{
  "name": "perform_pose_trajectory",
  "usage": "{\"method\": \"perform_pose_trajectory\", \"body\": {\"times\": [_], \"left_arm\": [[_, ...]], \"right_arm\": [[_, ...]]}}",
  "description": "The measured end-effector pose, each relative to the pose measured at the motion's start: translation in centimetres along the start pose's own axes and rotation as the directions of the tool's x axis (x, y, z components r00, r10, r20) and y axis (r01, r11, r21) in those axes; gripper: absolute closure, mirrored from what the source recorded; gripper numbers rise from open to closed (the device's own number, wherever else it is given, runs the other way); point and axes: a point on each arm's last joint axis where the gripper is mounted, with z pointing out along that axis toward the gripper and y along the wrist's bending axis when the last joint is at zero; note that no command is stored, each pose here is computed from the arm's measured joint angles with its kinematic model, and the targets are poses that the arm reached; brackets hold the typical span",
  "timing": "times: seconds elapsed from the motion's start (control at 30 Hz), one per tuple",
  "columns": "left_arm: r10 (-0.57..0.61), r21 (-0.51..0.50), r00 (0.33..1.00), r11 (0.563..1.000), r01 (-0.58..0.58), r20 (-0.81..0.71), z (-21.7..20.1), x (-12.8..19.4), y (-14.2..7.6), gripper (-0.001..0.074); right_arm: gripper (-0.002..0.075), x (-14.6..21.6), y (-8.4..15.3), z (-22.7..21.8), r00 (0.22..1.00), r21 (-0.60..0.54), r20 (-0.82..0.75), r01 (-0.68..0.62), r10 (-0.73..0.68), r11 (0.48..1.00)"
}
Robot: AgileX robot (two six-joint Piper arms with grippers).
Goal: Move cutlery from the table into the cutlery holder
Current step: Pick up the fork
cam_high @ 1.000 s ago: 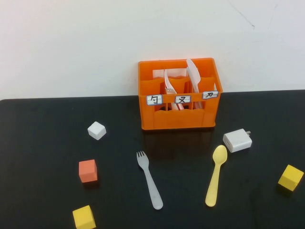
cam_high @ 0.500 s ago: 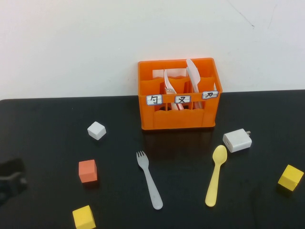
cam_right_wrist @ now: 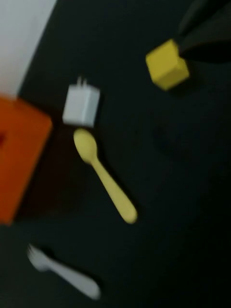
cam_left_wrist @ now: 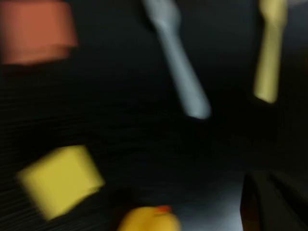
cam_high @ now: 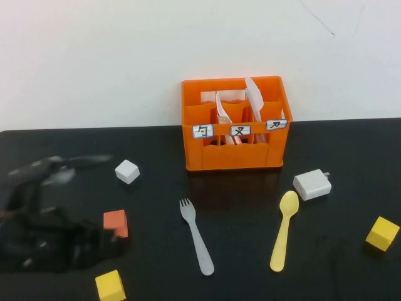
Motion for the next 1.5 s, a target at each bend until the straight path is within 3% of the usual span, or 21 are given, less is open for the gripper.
{"method": "perform_pose_trajectory", "body": {"times": [0.1, 0.23, 0.37, 0.47, 0.57, 0.7, 0.97, 1.5], "left_arm": [[0.018, 0.092, 0.997, 0.996, -0.011, -0.078, 2.0, -1.3, -1.0, 0.0737], [0.092, 0.110, 0.983, 0.991, -0.075, -0.161, 5.2, -2.8, -2.9, 0.0737], [0.148, 0.026, 0.954, 0.989, -0.146, -0.259, 8.2, -3.2, -5.1, 0.0738], [0.091, -0.108, 0.951, 0.986, -0.128, -0.295, 10.3, -3.6, -6.0, 0.0737], [0.007, -0.218, 0.955, 0.973, -0.075, -0.296, 12.1, -4.2, -6.2, 0.0737], [-0.020, -0.273, 0.942, 0.959, -0.077, -0.336, 14.5, -4.3, -6.3, 0.0694], [-0.068, -0.327, 0.917, 0.942, -0.071, -0.392, 18.8, -5.0, -5.6, 0.0421], [-0.108, -0.429, 0.910, 0.900, -0.082, -0.401, 22.2, -6.0, -4.4, 0.0386]], "right_arm": [[0.0728, 0.0, 0.4, 0.6, 0.996, -0.089, -0.016, 0.084, -0.085, 0.993], [0.0728, -0.1, 0.8, 1.2, 0.995, -0.173, -0.027, 0.087, -0.093, 0.981], [0.0728, 0.0, 0.9, 1.7, 0.995, -0.219, -0.055, 0.070, -0.084, 0.973], [0.0728, 0.1, 0.9, 1.9, 0.995, -0.229, -0.068, 0.061, -0.079, 0.971], [0.0728, 0.1, 0.9, 2.0, 0.994, -0.234, -0.073, 0.058, -0.077, 0.970], [0.0728, 0.1, 0.9, 2.0, 0.994, -0.242, -0.073, 0.060, -0.080, 0.968], [0.0728, 0.1, 1.0, 2.0, 0.994, -0.249, -0.075, 0.058, -0.079, 0.967], [0.0728, 0.1, 1.0, 2.0, 0.994, -0.249, -0.074, 0.062, -0.083, 0.967]]}}
